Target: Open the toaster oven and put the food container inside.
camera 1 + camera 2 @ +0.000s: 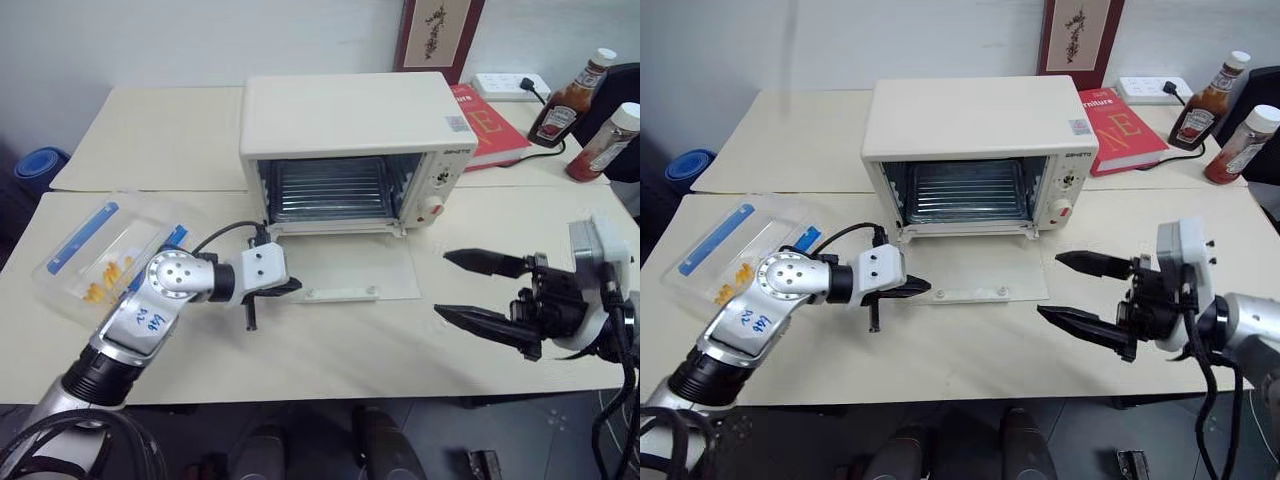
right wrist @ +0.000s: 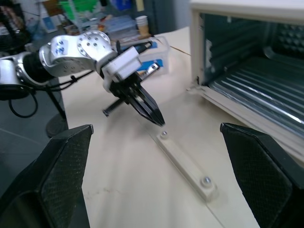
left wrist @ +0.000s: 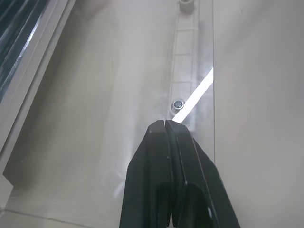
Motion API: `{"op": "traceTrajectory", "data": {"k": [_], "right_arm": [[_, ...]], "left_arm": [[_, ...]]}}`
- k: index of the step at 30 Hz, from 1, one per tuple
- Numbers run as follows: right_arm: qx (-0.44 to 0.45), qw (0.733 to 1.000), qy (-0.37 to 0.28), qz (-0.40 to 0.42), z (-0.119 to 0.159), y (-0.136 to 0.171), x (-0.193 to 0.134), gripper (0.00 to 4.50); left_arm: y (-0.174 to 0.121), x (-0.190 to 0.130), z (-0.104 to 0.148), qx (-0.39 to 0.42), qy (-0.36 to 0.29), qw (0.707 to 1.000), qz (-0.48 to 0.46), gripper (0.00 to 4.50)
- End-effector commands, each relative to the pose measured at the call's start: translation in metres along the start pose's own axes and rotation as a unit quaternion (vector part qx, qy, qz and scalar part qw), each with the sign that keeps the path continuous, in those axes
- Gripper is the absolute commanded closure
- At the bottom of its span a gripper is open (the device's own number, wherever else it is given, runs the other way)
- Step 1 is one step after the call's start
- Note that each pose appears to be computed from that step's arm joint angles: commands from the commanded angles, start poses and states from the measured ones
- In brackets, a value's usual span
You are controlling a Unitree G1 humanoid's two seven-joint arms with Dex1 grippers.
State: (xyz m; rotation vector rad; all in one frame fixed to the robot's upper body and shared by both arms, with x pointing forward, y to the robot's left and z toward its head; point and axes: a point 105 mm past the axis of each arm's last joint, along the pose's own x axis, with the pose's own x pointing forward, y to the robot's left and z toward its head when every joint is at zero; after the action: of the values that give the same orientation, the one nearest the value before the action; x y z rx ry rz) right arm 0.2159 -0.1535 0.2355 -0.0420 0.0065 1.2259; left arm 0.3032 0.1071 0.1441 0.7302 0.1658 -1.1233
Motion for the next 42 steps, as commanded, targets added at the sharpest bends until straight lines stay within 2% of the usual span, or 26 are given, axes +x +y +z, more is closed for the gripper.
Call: {"op": "traceTrajectory", "data": {"k": [1, 3, 4, 7, 11, 14, 19, 22, 27, 31, 35, 42], "right_arm": [[-0.006, 0.999, -0.004, 0.051, 0.007, 0.004, 0.011, 0.00], [-0.011, 0.997, -0.005, 0.072, 0.010, 0.001, 0.018, 0.00], [-0.013, 0.997, -0.005, 0.082, 0.010, -0.002, 0.021, 0.00], [-0.014, 0.994, -0.002, 0.111, 0.012, -0.010, 0.029, 0.00], [-0.018, 0.988, 0.001, 0.152, 0.010, -0.019, 0.041, 0.00], [-0.020, 0.983, -0.002, 0.183, 0.012, -0.026, 0.052, 0.00], [-0.025, 0.975, -0.003, 0.222, 0.013, -0.033, 0.069, 0.00], [-0.027, 0.970, -0.006, 0.240, 0.016, -0.034, 0.078, 0.00], [-0.020, 0.970, -0.019, 0.240, 0.022, -0.036, 0.081, 0.00], [-0.012, 0.972, -0.032, 0.232, 0.025, -0.037, 0.082, 0.00], [-0.013, 0.974, -0.034, 0.226, 0.022, -0.032, 0.082, 0.00], [-0.007, 0.980, -0.036, 0.196, 0.019, -0.034, 0.076, 0.00]], "left_arm": [[0.005, -0.023, -0.003, -0.034, 0.003, 0.997, 0.066, 4.46], [0.000, -0.041, -0.007, -0.093, -0.009, 0.991, 0.095, 4.46], [-0.002, -0.052, -0.007, -0.130, -0.024, 0.985, 0.110, 4.28], [-0.019, -0.090, -0.001, -0.213, -0.067, 0.965, 0.139, 3.59], [-0.039, -0.133, -0.011, -0.275, -0.055, 0.935, 0.217, 2.52], [-0.047, -0.167, -0.022, -0.317, -0.044, 0.897, 0.304, 1.58], [-0.046, -0.214, -0.043, -0.375, -0.047, 0.807, 0.454, 0.06], [-0.036, -0.229, -0.049, -0.403, -0.073, 0.757, 0.509, 0.02], [-0.021, -0.241, -0.070, -0.476, -0.064, 0.680, 0.555, 0.02], [-0.005, -0.251, -0.080, -0.514, -0.065, 0.638, 0.570, 0.02], [0.010, -0.262, -0.099, -0.550, -0.038, 0.587, 0.593, 0.02], [0.022, -0.255, -0.093, -0.560, -0.037, 0.590, 0.580, 0.02]]}}
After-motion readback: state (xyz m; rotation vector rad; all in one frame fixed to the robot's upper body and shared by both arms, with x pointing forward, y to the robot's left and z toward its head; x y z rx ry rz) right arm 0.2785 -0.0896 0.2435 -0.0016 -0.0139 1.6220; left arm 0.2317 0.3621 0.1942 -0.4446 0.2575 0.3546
